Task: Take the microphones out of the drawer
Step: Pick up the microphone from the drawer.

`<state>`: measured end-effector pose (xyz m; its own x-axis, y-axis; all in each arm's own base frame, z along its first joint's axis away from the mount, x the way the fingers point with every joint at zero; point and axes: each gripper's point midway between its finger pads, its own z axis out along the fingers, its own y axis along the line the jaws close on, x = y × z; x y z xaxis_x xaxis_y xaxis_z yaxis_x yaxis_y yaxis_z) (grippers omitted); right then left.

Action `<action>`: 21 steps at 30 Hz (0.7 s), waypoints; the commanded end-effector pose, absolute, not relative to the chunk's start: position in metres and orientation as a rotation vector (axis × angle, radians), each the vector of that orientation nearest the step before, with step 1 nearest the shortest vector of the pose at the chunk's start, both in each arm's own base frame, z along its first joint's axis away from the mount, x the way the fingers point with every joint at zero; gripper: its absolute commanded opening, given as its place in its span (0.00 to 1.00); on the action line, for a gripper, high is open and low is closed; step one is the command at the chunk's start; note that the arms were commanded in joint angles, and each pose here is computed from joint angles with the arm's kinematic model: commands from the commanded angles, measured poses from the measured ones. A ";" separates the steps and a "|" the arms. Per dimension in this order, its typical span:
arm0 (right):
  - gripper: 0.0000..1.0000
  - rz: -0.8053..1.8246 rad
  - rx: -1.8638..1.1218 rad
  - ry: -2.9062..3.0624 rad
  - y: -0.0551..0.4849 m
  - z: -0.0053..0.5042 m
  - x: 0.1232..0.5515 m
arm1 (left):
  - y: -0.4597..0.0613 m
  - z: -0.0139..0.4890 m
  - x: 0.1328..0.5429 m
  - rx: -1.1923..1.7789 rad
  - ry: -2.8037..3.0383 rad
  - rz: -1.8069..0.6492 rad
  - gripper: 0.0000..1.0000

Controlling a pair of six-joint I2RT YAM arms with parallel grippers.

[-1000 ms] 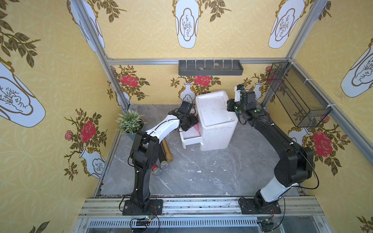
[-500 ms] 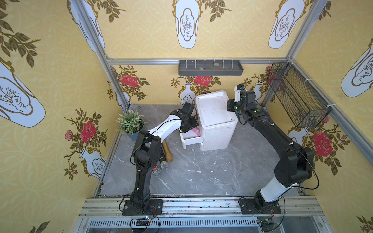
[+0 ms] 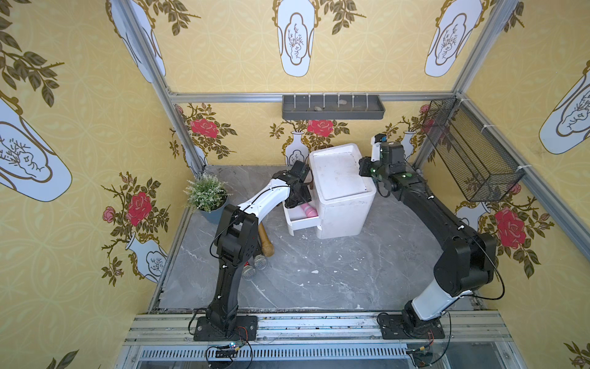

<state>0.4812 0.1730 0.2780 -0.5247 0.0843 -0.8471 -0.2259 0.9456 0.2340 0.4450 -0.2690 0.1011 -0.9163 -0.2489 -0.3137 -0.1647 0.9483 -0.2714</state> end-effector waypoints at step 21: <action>0.01 0.306 -0.097 2.359 0.158 0.217 0.448 | -0.264 0.079 0.434 -0.300 2.856 -0.253 0.37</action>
<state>0.4805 0.1713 0.2789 -0.5242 0.0894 -0.8469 -0.2174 0.9475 0.2345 0.4469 -0.2670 0.0956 -0.9209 -0.2595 -0.2908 -0.1946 0.9526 -0.2338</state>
